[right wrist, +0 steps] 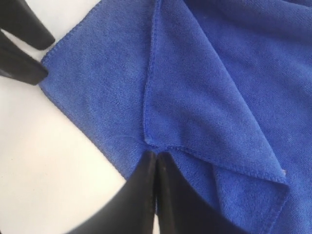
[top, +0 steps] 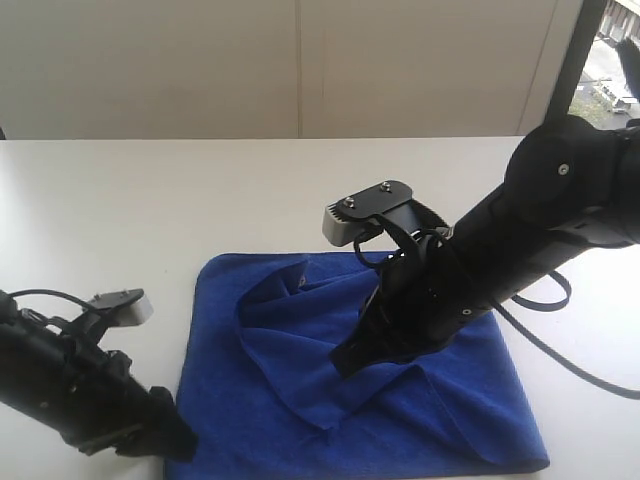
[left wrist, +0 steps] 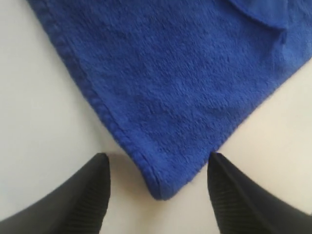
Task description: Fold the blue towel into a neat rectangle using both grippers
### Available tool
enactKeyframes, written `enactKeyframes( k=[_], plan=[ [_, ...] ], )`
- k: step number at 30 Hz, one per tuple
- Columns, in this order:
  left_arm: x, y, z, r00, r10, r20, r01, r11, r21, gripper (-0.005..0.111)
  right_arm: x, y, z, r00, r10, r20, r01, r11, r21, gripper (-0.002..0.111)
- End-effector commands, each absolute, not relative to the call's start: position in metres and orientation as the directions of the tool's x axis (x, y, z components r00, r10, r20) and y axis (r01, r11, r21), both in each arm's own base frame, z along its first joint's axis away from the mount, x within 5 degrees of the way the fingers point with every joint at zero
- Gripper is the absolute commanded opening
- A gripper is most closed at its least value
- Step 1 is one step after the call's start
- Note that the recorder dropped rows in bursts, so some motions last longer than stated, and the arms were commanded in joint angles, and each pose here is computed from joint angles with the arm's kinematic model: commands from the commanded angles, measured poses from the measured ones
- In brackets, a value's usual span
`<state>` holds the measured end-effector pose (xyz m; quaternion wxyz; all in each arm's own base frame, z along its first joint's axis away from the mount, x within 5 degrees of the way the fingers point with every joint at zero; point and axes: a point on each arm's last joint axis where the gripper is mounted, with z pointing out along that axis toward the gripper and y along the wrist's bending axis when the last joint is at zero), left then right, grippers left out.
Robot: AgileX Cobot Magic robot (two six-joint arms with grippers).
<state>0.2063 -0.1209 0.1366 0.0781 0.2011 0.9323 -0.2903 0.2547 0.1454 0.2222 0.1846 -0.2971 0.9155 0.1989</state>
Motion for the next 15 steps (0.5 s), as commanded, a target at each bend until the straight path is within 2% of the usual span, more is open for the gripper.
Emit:
enactKeyframes(
  k=[1, 4, 6, 7, 8, 9, 10, 11, 15],
  plan=[
    [0.219, -0.124, 0.157, -0.895, 0.289, -0.339, 0.432, 0.749, -0.502, 0.064, 0.253, 0.145, 0.223, -0.746, -0.481, -0.461, -0.628, 0.738, 0.246, 0.000],
    [0.221, -0.130, 0.168, -0.892, 0.282, -0.353, 0.443, 0.704, -0.556, 0.060, 0.254, 0.145, 0.223, -0.745, -0.481, -0.462, -0.628, 0.738, 0.246, 0.000],
    [0.217, -0.133, 0.170, -0.884, 0.318, -0.342, 0.465, 0.668, -0.581, 0.049, 0.254, 0.145, 0.223, -0.745, -0.479, -0.465, -0.628, 0.739, 0.243, 0.000],
    [0.214, -0.134, 0.169, -0.877, 0.340, -0.339, 0.480, 0.653, -0.586, 0.042, 0.254, 0.145, 0.223, -0.745, -0.479, -0.465, -0.628, 0.739, 0.243, 0.000],
    [0.211, -0.135, 0.168, -0.867, 0.364, -0.341, 0.499, 0.639, -0.585, 0.026, 0.254, 0.145, 0.223, -0.744, -0.478, -0.466, -0.627, 0.740, 0.242, 0.000],
    [0.209, -0.137, 0.167, -0.856, 0.382, -0.347, 0.516, 0.630, -0.580, 0.019, 0.254, 0.145, 0.223, -0.744, -0.478, -0.466, -0.627, 0.740, 0.242, 0.000],
    [0.206, -0.138, 0.165, -0.840, 0.406, -0.360, 0.543, 0.622, -0.564, 0.006, 0.254, 0.145, 0.223, -0.744, -0.477, -0.468, -0.627, 0.741, 0.241, 0.000],
    [0.205, -0.140, 0.164, -0.819, 0.429, -0.382, 0.574, 0.614, -0.542, 0.000, 0.254, 0.145, 0.223, -0.744, -0.477, -0.468, -0.627, 0.741, 0.241, 0.000],
    [0.196, -0.148, 0.156, -0.774, 0.489, -0.404, 0.633, 0.613, -0.472, 0.000, 0.254, 0.145, 0.223, -0.744, -0.478, -0.466, -0.627, 0.740, 0.242, 0.000]
  ],
)
